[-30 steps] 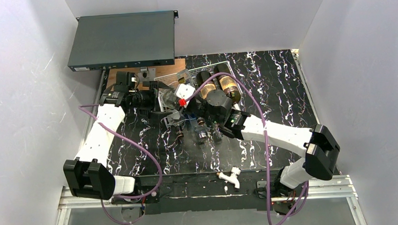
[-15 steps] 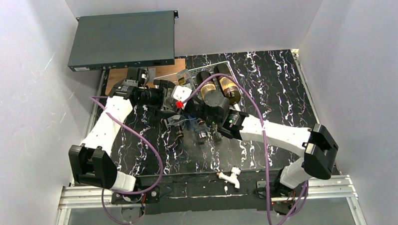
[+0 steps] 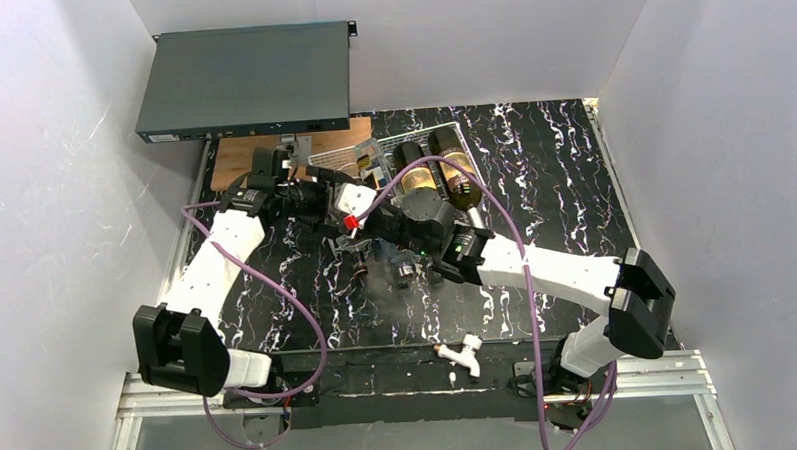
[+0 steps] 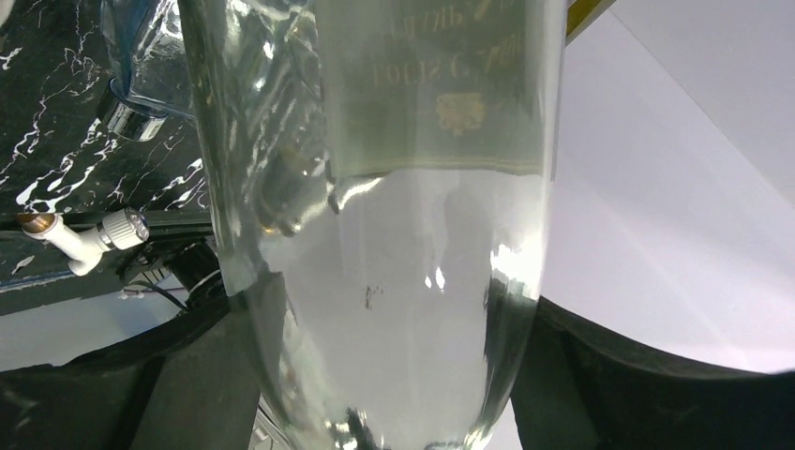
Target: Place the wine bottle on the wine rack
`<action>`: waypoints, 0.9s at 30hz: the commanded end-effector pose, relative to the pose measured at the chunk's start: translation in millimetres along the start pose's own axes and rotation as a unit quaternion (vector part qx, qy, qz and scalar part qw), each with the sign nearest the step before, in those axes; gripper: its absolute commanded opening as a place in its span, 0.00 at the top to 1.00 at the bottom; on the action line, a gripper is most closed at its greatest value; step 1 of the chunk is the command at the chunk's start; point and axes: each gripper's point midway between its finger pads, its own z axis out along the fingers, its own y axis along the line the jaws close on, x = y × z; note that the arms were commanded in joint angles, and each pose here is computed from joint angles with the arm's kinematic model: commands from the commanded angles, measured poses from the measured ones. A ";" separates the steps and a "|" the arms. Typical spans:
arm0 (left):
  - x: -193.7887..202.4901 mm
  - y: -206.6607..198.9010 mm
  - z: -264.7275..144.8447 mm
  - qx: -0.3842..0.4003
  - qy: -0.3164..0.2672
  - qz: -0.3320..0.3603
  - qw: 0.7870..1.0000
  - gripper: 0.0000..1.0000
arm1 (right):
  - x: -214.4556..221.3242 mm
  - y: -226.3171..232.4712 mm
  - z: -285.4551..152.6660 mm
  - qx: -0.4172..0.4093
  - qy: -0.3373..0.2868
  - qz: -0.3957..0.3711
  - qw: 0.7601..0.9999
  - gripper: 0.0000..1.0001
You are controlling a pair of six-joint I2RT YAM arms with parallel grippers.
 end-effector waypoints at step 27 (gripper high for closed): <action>-17.6 60.5 8.5 -0.030 -0.046 0.145 0.988 1.00 | -51.3 10.3 -79.5 -0.007 0.078 0.251 0.965 0.02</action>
